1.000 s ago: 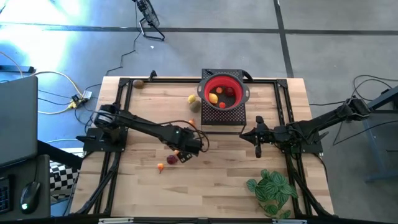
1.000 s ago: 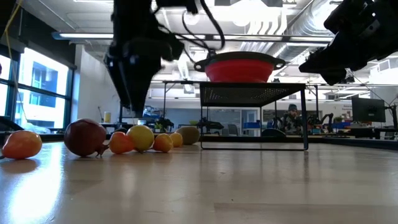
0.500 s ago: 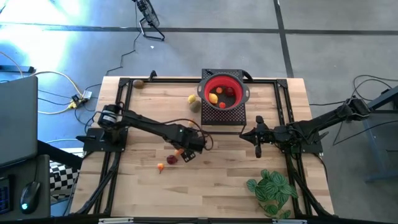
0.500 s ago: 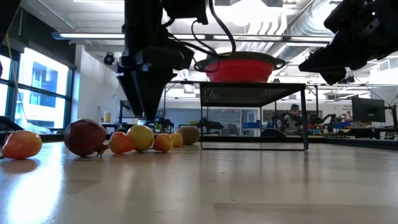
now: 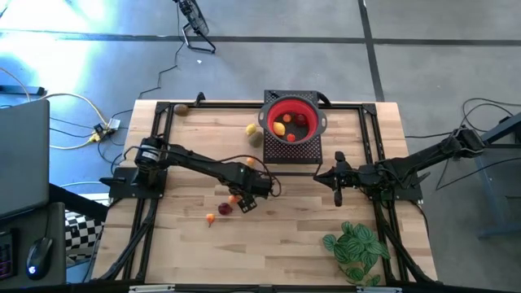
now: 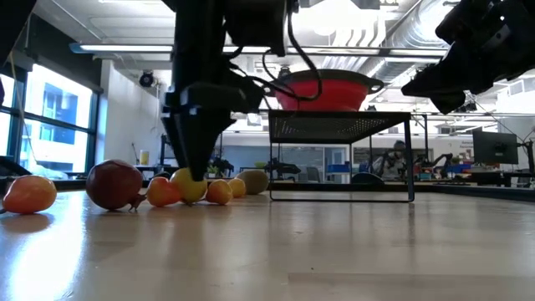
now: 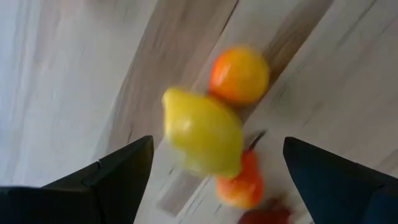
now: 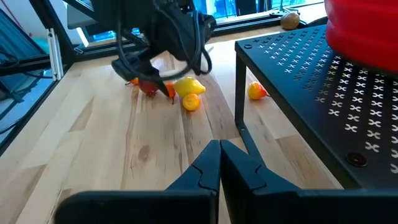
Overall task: Pick & Place Fruit
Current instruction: Put the bottom yellow lemon into the red strainer bowl on the shelf
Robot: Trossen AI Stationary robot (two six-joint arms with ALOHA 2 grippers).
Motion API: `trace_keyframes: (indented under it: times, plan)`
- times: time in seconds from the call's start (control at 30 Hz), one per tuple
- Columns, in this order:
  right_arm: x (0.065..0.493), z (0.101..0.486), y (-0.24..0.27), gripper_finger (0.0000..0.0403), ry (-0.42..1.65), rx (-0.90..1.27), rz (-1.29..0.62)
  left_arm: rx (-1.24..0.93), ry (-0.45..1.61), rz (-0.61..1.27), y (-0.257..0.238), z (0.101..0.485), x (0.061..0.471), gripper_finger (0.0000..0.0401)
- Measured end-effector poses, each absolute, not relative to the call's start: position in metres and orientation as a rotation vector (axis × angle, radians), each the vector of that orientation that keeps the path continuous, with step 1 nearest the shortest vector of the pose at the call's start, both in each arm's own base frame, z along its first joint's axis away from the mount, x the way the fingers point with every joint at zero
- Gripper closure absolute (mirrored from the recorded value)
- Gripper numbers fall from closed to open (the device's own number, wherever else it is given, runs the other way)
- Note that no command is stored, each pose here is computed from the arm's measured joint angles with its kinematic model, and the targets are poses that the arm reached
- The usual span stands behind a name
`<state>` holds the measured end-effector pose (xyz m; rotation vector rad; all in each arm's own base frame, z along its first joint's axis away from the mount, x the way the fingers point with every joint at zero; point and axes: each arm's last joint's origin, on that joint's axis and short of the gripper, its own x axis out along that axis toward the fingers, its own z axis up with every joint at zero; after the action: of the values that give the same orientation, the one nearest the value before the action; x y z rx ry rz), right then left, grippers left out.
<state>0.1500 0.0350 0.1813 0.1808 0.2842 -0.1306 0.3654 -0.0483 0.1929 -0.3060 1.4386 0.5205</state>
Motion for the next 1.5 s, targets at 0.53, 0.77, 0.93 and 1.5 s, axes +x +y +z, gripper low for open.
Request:
trace_keyframes:
  times: [0.53,0.77,0.93,1.5]
  plan:
    - [0.150,0.181,0.035,0.0401,0.290,0.178,-0.132,-0.276,1.485,0.522,-0.049,0.174,0.371,0.0050]
    - [0.150,0.181,0.035,0.0401,0.291,0.178,-0.132,-0.265,1.500,0.522,-0.049,0.172,0.370,0.0050]
    - [0.150,0.181,0.035,0.0401,0.290,0.178,-0.131,-0.263,1.497,0.524,-0.049,0.172,0.370,0.0050]
    - [0.150,0.181,0.035,0.0401,0.291,0.178,-0.132,-0.269,1.476,0.518,-0.049,0.169,0.373,0.0050]
